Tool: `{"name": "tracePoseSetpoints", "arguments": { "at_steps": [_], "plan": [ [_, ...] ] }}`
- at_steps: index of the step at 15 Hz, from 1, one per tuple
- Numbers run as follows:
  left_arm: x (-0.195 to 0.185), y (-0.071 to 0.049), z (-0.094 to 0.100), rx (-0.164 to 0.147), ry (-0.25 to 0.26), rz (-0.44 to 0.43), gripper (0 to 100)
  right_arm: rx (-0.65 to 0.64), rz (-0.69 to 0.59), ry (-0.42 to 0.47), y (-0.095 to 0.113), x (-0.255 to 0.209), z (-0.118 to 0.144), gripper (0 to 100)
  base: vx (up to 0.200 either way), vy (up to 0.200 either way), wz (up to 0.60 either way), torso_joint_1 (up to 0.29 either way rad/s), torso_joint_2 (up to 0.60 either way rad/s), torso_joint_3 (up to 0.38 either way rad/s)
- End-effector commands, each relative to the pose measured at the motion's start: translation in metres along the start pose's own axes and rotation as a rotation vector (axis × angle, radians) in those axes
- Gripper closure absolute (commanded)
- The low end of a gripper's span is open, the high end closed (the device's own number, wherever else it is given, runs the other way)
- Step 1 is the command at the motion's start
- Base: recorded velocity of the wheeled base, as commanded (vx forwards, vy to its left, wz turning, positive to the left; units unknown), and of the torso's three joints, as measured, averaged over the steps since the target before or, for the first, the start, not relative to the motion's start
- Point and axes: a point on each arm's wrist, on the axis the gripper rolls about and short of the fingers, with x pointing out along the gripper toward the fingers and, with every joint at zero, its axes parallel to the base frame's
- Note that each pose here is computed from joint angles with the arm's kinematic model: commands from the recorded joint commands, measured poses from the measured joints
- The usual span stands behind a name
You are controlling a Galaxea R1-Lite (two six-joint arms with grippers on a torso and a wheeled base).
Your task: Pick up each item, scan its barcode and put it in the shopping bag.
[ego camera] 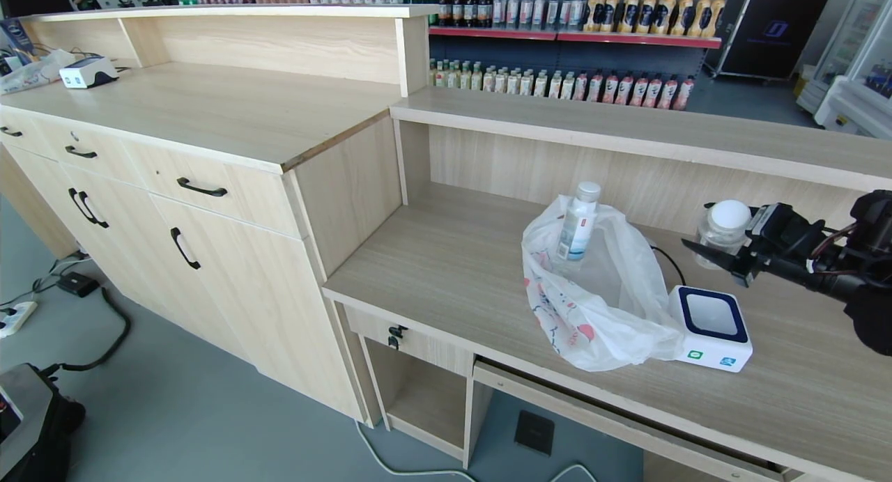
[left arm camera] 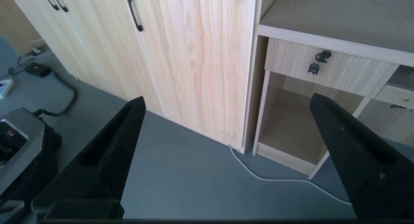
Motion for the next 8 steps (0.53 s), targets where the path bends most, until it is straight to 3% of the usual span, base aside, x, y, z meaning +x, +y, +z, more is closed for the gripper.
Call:
{"name": "tracePoseSetpoints", "arguments": {
  "at_steps": [1,8],
  "plan": [
    [0.0000,0.0000,0.0000,0.000,0.000,0.001,0,0.007,0.009,0.004,0.0032,0.0023,-0.0052,100,0.000,0.000,0.00,0.000,0.00,0.000],
    [0.0000,0.0000,0.0000,0.000,0.000,0.001,0,-0.006,0.025,-0.005,0.0074,0.0019,-0.0144,100,0.000,0.000,0.00,0.000,0.00,0.000]
  ]
}}
